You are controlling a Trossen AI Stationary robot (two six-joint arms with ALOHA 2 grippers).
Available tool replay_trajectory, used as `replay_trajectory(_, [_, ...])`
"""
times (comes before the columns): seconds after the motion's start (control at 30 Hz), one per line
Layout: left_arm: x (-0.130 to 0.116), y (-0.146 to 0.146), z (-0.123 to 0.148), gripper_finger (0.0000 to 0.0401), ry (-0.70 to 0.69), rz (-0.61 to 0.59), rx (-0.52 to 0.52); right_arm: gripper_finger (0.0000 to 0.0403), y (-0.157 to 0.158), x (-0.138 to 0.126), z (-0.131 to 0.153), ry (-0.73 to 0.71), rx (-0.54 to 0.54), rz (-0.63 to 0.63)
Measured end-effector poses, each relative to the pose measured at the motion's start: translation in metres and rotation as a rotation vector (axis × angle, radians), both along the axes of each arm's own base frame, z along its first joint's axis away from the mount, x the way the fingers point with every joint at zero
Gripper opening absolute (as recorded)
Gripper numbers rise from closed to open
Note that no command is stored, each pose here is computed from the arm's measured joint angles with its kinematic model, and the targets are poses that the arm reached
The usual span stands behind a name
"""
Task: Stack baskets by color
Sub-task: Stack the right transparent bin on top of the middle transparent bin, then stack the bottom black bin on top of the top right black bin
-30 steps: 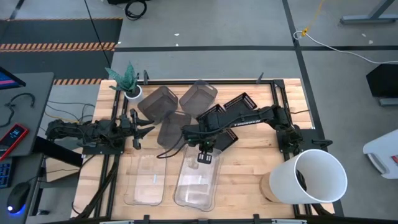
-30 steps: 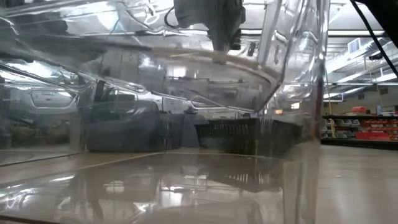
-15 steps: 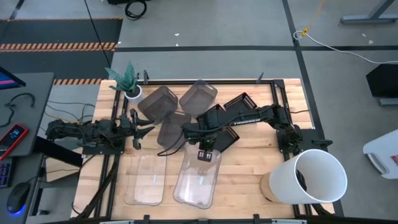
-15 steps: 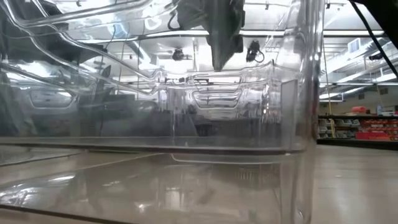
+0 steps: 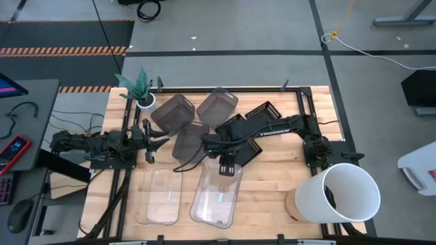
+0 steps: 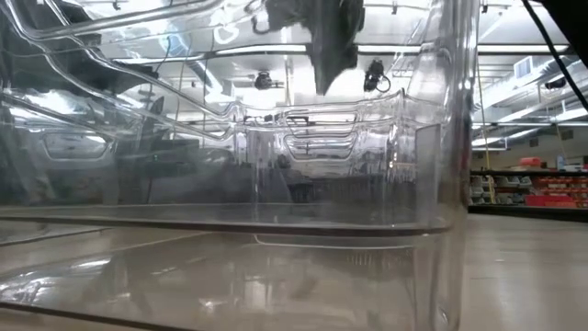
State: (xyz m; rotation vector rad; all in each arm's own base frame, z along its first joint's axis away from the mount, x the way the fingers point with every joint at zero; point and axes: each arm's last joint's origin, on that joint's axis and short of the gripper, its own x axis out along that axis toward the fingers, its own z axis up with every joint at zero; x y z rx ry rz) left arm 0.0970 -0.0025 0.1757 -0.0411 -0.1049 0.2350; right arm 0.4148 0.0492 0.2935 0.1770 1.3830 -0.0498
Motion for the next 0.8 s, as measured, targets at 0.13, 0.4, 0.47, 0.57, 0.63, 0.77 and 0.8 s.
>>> replay_trajectory(0.13, [0.000, 0.000, 0.000, 0.0117, -0.001, 0.000, 0.000, 0.0145, 0.000, -0.010, 0.021, -0.063, -0.073, -0.009])
replay_trajectory(0.4, [0.000, 0.000, 0.000, 0.0117, -0.001, 0.000, 0.000, 0.0146, -0.001, -0.025, 0.047, -0.143, -0.098, 0.020])
replay_trajectory(0.47, [0.000, 0.000, 0.000, 0.0117, -0.001, 0.000, 0.000, 0.0146, -0.002, -0.029, 0.051, -0.147, -0.098, 0.018])
replay_trajectory(0.57, [0.000, 0.000, 0.000, 0.0117, -0.001, 0.000, 0.000, 0.0146, -0.003, -0.036, 0.058, -0.146, -0.114, 0.008])
replay_trajectory(0.63, [0.000, 0.000, 0.000, 0.0117, -0.001, 0.000, 0.000, 0.0146, -0.002, -0.041, 0.063, -0.148, -0.136, -0.002])
replay_trajectory(0.77, [0.000, 0.000, 0.000, 0.0117, 0.000, 0.000, 0.000, 0.0146, 0.000, -0.049, 0.069, -0.141, -0.140, -0.009])
replay_trajectory(0.8, [0.000, 0.000, 0.000, 0.0117, -0.001, 0.000, 0.000, 0.0146, 0.001, -0.051, 0.070, -0.132, -0.140, -0.011])
